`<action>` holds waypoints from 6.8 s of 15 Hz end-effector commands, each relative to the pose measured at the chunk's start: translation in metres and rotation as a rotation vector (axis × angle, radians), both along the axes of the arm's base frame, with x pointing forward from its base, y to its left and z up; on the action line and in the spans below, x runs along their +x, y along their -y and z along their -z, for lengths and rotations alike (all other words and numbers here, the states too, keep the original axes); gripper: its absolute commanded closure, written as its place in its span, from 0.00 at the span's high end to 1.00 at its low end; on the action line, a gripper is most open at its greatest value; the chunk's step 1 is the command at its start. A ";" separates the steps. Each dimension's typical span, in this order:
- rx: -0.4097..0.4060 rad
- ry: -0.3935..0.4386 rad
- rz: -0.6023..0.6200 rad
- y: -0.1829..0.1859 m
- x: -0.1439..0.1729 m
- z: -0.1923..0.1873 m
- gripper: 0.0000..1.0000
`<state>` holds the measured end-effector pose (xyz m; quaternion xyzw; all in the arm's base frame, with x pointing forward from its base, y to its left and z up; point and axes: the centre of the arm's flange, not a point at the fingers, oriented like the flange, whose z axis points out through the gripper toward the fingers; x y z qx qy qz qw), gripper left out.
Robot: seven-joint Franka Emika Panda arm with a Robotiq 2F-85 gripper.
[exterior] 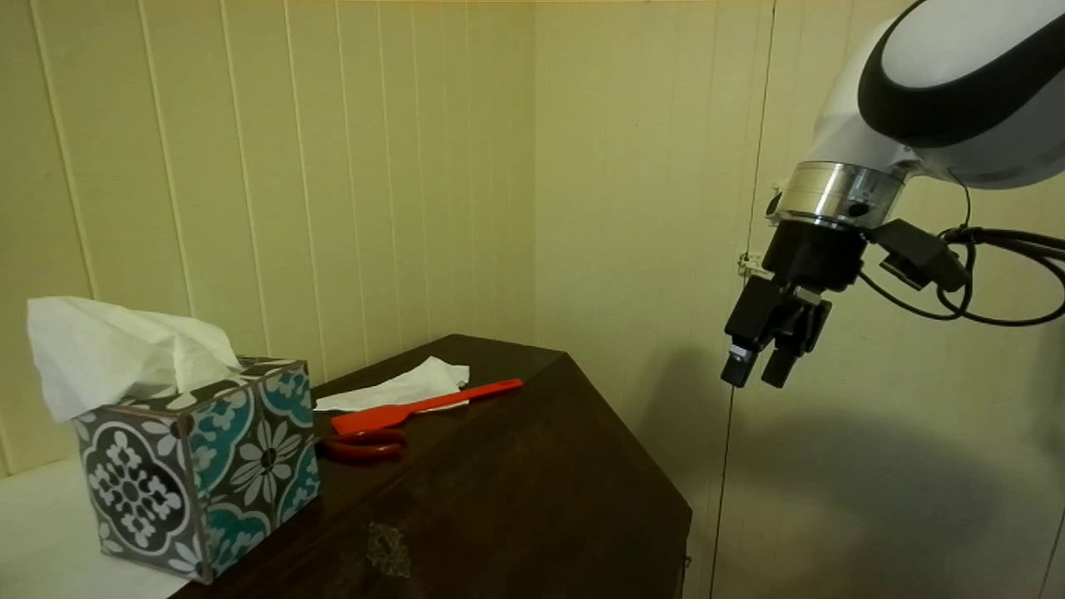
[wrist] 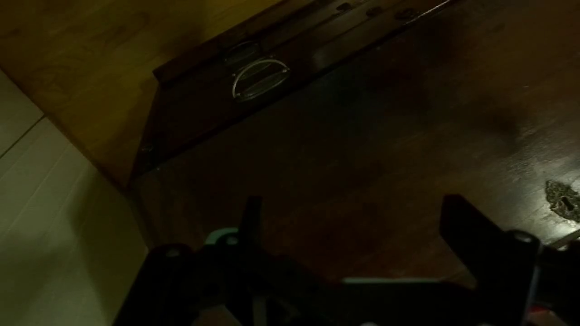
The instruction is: Open the white door.
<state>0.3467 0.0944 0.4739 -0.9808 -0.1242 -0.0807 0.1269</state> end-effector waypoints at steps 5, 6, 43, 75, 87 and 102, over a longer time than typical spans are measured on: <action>-0.185 0.237 0.104 0.042 0.058 -0.033 1.00; -0.223 0.273 0.127 0.052 0.071 -0.043 1.00; -0.413 0.657 0.539 0.326 0.252 -0.068 0.01; -0.429 0.783 0.607 0.378 0.304 0.016 0.00; -0.346 0.665 0.565 0.359 0.302 0.056 0.00; -0.299 0.144 0.581 0.253 0.238 -0.037 0.27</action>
